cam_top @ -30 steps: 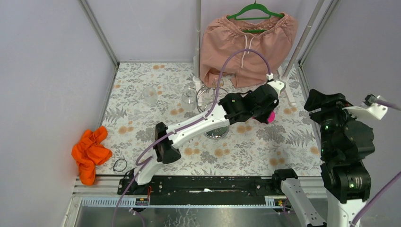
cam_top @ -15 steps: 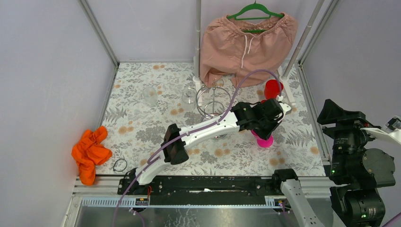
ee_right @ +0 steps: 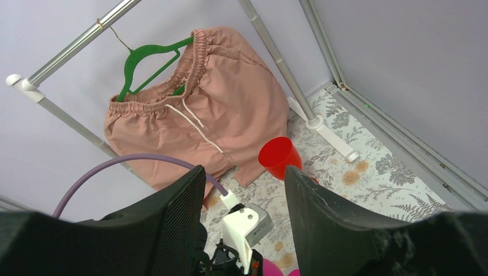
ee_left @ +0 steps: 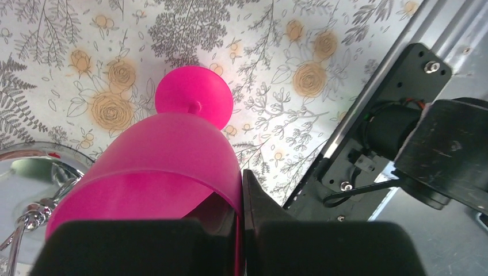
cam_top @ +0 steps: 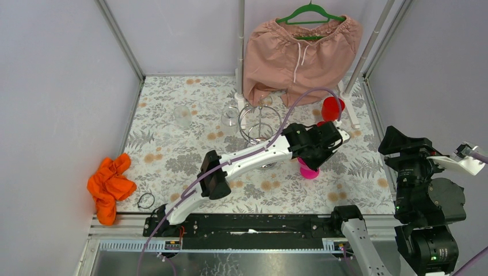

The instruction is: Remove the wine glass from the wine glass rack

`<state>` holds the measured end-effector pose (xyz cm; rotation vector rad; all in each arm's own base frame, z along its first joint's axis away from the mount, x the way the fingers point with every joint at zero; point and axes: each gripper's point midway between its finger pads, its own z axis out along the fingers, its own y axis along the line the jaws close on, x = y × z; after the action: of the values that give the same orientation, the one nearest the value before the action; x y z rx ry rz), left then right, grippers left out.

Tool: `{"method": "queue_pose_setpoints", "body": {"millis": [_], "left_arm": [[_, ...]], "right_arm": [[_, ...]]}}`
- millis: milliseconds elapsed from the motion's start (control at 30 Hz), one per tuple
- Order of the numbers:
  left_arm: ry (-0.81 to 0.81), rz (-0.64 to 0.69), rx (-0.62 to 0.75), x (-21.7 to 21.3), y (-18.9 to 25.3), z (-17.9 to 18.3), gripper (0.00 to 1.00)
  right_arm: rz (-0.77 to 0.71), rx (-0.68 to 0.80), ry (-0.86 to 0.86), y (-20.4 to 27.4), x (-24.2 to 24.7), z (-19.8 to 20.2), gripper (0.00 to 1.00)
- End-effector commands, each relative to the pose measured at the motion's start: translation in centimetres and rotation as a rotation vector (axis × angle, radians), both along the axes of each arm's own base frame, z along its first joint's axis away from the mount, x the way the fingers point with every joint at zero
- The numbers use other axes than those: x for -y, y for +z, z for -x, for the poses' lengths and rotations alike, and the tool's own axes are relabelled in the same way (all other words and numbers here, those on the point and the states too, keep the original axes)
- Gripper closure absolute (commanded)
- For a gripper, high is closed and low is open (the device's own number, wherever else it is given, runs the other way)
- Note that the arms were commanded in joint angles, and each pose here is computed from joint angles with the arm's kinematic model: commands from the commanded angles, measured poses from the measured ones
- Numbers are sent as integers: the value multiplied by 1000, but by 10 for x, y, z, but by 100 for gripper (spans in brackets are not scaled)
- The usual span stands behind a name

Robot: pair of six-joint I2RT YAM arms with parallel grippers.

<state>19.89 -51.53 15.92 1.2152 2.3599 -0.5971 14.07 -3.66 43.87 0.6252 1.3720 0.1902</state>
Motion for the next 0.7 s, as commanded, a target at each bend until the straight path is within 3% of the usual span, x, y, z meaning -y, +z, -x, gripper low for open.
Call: {"method": "queue_pose_setpoints", "body": {"millis": [0,667], "left_arm": [[-13,-91,44,-13,-13,-5,100],[-18,-244,57,-41,-42,-11,100]], "right_arm": [[-7,41,-1,6,0,3,40],[-14,19,29,-8,-7,-13,39]]}}
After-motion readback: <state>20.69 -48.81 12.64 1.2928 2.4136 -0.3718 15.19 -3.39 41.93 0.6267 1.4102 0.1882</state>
